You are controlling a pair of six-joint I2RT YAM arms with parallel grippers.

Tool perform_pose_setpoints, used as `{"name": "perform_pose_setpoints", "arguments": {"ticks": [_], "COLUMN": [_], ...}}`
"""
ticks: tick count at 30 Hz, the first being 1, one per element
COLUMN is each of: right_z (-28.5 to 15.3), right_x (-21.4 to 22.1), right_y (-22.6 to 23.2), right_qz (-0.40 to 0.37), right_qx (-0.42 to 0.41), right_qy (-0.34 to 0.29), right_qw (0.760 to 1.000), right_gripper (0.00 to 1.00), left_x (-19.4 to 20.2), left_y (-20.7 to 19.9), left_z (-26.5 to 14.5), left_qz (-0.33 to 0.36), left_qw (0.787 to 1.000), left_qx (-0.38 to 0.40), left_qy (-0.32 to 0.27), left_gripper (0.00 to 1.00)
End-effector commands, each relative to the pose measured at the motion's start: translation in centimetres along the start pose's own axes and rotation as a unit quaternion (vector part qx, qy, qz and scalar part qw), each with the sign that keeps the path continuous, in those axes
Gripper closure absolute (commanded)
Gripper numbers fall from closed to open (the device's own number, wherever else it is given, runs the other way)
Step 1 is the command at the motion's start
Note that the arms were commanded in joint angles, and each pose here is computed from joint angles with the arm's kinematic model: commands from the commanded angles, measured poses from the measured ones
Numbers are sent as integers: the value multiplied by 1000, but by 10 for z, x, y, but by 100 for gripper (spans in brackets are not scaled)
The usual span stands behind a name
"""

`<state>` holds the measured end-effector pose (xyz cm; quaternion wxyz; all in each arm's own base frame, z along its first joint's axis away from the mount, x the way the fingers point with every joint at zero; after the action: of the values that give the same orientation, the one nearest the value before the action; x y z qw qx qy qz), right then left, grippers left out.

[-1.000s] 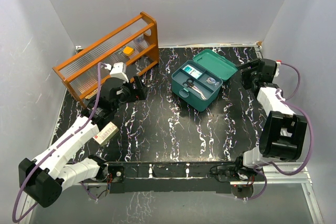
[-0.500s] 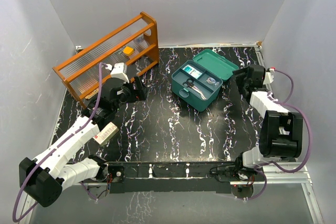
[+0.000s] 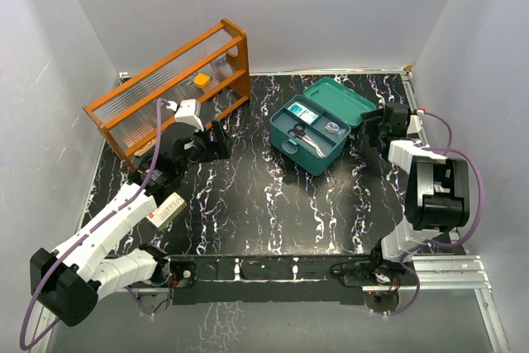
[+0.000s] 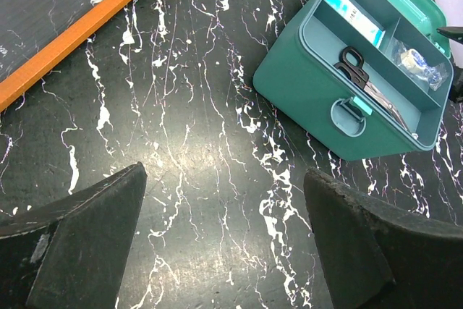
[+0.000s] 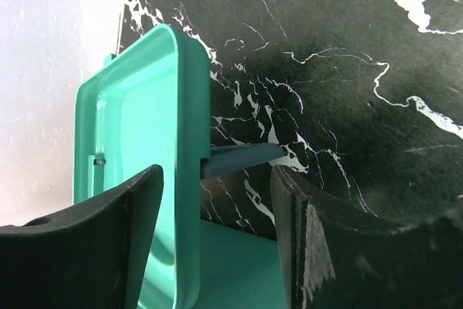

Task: Organize the medicine kit

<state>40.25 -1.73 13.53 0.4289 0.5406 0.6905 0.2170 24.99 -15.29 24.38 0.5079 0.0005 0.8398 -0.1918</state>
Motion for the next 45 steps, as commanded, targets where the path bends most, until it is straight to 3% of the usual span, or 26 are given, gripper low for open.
{"name": "perform_pose_setpoints", "arguments": {"ticks": [1,19,27,45], "right_z": [7,-10,-30,-118], "right_x": [-12,-20,-22,-8], "right_y": [36,53,56,56], "right_qz": [9,-48,-111,-264], "right_qx": [-56,-130,-135,-70], "right_qy": [-11,-38,-58,-192], "right_qw": [998,990,983,942], "right_gripper": [42,89,95,97], "left_x": [-9,-4,-3,13], "left_y": [-2,-1,-5,-43], "left_z": [-3,0,2,57], "left_qz": [6,9,6,-70], "left_qw": [1000,1000,1000,990], "left_qx": [2,0,12,94], "left_qy": [-15,-4,4,76], "left_gripper": [10,10,10,11]}}
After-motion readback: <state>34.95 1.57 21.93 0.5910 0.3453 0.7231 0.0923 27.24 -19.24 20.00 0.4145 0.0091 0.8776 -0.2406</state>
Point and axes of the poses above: each gripper's point midway between its finger pads, its own z axis out along the fingers, its own y axis along the line the jaws close on, x = y × z, the point moved 6 cm from there along -z, back along the fingers, and after that the axes turned 2 degrees about z, right-handed, at the moved point
